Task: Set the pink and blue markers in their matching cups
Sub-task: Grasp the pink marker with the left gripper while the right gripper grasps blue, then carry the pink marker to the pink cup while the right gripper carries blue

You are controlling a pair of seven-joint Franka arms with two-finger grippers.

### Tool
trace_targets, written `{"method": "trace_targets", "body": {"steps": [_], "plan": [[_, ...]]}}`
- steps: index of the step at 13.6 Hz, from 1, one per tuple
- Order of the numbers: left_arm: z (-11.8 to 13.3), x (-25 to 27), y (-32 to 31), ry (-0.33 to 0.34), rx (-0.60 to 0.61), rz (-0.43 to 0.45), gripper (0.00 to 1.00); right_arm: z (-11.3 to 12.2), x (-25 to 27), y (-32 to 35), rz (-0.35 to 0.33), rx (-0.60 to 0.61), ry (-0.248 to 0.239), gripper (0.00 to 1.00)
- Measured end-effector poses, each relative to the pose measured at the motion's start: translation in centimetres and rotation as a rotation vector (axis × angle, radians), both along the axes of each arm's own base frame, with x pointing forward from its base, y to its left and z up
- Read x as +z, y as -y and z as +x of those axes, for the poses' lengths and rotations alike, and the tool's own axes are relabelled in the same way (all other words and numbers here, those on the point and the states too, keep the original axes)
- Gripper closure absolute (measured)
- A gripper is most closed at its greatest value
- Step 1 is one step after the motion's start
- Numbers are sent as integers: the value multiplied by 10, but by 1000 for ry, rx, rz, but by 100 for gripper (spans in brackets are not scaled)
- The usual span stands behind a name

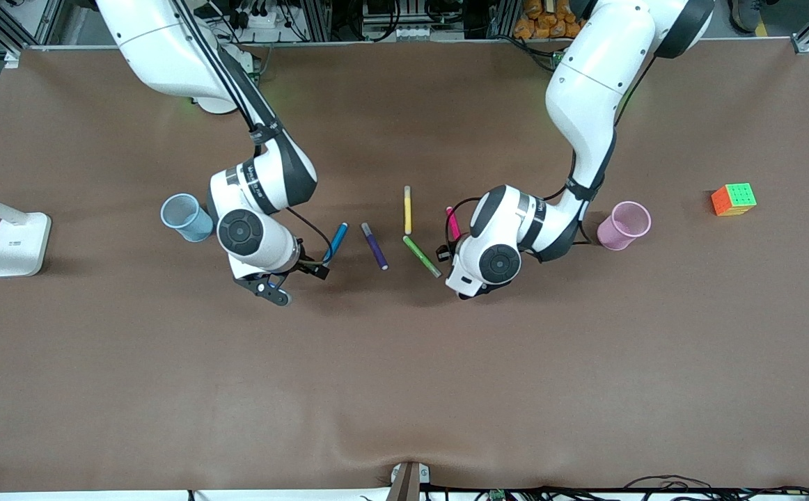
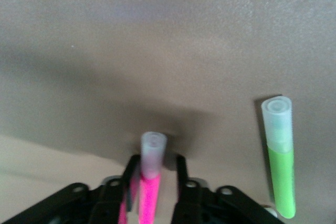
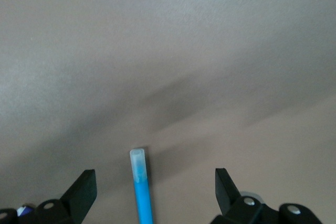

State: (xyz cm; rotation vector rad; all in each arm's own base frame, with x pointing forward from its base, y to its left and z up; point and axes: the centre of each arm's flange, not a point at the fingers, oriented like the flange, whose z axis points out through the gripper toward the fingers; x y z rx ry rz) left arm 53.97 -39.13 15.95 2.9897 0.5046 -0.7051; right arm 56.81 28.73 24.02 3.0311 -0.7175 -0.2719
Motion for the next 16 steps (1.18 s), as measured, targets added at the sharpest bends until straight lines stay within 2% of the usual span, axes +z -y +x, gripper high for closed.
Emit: {"method": "trace_targets", "body": {"steps": [1, 5, 7, 8, 10, 11, 13, 16], "plan": [[0, 0, 0, 0, 0, 0, 83, -2, 0, -4, 0, 7, 1, 0], [-1, 1, -4, -20, -7, 14, 83, -15, -16, -15, 12, 23, 48, 2], [7, 18, -22, -30, -50, 82, 83, -24, -29, -18, 8, 30, 49, 6], [17, 39, -34, -7, -74, 121, 83, -27, -33, -19, 5, 28, 46, 7], [39, 100, -66, 59, -87, 175, 83, -29, -42, -21, 2, 24, 45, 22], [47, 127, -85, 77, -80, 197, 83, -30, -46, -23, 1, 27, 47, 22], [62, 168, -127, 119, -51, 243, 83, -33, -54, -27, 1, 26, 54, 36], [82, 230, -194, 196, 44, 247, 83, -36, -62, -33, 0, 19, 61, 39]]}}
